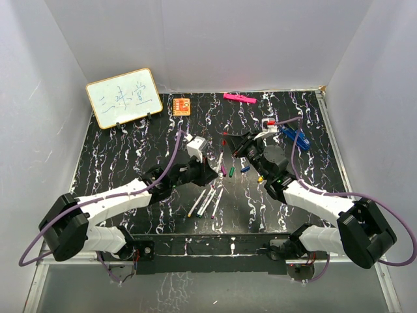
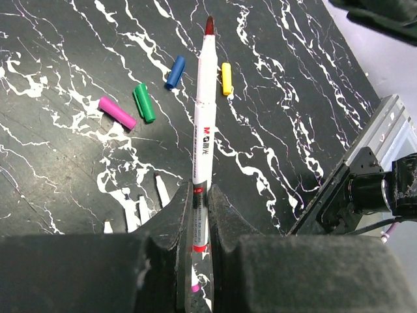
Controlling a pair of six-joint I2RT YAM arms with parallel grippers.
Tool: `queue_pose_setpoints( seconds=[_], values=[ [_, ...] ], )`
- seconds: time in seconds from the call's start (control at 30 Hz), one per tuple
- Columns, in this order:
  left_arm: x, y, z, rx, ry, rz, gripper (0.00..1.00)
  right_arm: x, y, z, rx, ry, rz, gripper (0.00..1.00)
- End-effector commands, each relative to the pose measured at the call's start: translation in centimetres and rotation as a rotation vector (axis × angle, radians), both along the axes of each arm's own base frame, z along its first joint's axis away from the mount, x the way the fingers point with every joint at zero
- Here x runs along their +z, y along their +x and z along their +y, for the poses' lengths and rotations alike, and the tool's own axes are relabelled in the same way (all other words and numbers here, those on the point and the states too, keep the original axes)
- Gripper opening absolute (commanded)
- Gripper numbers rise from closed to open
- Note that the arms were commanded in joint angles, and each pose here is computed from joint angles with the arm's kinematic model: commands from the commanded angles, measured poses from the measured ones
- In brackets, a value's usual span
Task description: Insert the pens into the pen caps
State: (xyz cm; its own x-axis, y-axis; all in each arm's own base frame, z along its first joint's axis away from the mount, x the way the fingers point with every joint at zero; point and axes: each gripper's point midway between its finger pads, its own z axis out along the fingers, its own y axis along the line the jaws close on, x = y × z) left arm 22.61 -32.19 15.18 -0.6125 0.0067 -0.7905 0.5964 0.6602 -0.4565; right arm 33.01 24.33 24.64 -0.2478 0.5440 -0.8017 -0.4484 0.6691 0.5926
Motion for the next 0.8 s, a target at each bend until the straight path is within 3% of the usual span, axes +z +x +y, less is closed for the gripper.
queue_pose_setpoints(
  seconds=[0.0, 0.77],
  values=[
    [0.9, -0.2, -0.5, -0.018, -0.037, -0.009, 0.0, 1.8, -0.1, -0.2, -0.012, 0.056, -0.054, 0.0],
    [0.7, 0.3, -0.1, 0.013, -0.027, -0.025, 0.0, 0.2, -0.6, 0.0, 0.011, 0.056, -0.007, 0.0]
  ],
)
